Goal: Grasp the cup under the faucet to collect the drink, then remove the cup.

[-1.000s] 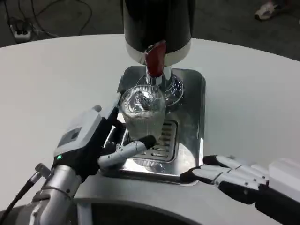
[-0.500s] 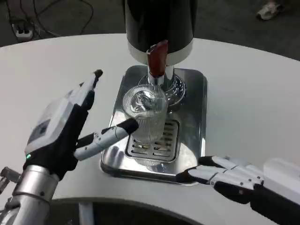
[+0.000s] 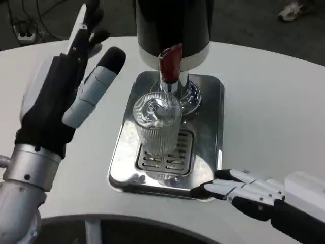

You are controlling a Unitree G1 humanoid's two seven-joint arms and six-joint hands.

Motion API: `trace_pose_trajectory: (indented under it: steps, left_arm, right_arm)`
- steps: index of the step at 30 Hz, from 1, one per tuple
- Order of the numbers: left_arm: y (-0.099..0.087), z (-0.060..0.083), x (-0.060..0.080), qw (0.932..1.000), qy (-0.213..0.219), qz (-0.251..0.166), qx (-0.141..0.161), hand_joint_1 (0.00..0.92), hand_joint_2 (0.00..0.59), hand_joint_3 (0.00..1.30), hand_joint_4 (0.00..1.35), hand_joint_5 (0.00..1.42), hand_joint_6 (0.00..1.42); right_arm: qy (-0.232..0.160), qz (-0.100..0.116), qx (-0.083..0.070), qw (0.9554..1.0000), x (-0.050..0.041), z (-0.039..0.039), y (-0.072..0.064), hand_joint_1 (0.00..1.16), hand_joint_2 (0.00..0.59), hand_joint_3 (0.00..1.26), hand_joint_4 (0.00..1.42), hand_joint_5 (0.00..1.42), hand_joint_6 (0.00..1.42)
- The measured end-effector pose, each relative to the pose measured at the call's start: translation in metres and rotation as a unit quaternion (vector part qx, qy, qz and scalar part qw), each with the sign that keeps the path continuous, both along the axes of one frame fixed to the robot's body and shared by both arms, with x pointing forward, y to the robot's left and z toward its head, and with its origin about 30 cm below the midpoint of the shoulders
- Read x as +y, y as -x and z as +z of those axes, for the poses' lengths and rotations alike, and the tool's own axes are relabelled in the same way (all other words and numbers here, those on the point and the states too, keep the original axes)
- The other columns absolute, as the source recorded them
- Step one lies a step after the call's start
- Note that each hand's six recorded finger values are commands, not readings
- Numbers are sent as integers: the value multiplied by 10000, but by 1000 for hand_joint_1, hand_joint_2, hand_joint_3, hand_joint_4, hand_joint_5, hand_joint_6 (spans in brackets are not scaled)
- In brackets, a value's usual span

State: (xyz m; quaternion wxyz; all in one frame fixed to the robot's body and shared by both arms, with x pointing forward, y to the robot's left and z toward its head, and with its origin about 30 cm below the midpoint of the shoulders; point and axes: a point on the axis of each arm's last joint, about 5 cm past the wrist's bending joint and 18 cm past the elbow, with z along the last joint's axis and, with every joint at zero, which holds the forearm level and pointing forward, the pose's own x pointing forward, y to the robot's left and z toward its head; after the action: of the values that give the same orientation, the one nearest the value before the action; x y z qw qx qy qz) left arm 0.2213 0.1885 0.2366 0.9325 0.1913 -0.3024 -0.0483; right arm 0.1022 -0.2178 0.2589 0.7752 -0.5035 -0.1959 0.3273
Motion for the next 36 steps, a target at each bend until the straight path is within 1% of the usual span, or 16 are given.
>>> trace_pose_trajectory:
  steps: [2, 5, 7, 10, 14, 19, 22, 26, 28, 30, 33, 36]
  left_arm:
    - [-32, 41, -18, 9997, 51, -229, 60, 0, 97, 19, 0, 113, 106]
    - [-63, 101, -71, 9988, -25, -487, 37, 0, 98, 27, 0, 124, 109]
    - [-71, 108, -95, 9981, -28, -614, 73, 0, 99, 28, 0, 127, 110]
    - [-79, 102, -117, 9968, -15, -774, 189, 0, 99, 29, 1, 128, 112]
    - [-87, 87, -157, 9948, -108, -947, 348, 0, 105, 30, 12, 140, 123]
    - [-91, 77, -186, 9931, -182, -1079, 424, 0, 106, 39, 25, 148, 127]
    - [-115, 83, -213, 9904, -326, -1245, 500, 0, 105, 39, 25, 152, 128]
    - [-138, 133, -224, 9883, -609, -1309, 496, 0, 97, 39, 26, 153, 130]
    - [-145, 166, -216, 9870, -867, -1263, 479, 0, 88, 39, 20, 147, 125]
    - [-158, 232, -211, 9843, -1189, -1234, 413, 0, 86, 39, 18, 142, 124]
    - [-168, 292, -223, 9794, -1594, -1193, 343, 0, 83, 39, 6, 132, 122]
    - [-170, 343, -217, 9727, -2025, -1096, 286, 0, 72, 39, 2, 122, 114]
  right_arm:
    - [-6, -6, 4, 10000, 0, -2, 2, 395, 413, 141, 94, 15, 0]
    - [-11, -15, 13, 10000, -2, -5, 4, 396, 412, 142, 94, 15, 0]
    - [-18, -27, 15, 10000, -4, -6, 6, 395, 410, 142, 94, 15, 0]
    - [-30, -50, 26, 10000, -8, -10, 12, 394, 408, 143, 94, 15, 0]
    - [-56, -75, 24, 10000, -11, -13, 16, 393, 407, 143, 94, 15, 0]
    - [-69, -75, 21, 9999, -9, -15, 21, 391, 406, 143, 97, 15, 0]
    - [-69, -72, 19, 9999, -7, -14, 23, 391, 406, 143, 101, 15, 0]
    - [-69, -69, 15, 10000, -6, -13, 23, 390, 406, 143, 104, 21, 0]
    - [-69, -69, 15, 10000, -6, -13, 24, 390, 406, 143, 105, 23, 0]
    - [-70, -68, 14, 10000, -6, -13, 24, 390, 406, 143, 105, 24, 0]
    - [-70, -65, 7, 10000, -5, -12, 23, 390, 406, 143, 106, 25, 0]
    - [-70, -62, -2, 10000, -5, -10, 22, 390, 406, 143, 106, 25, 0]
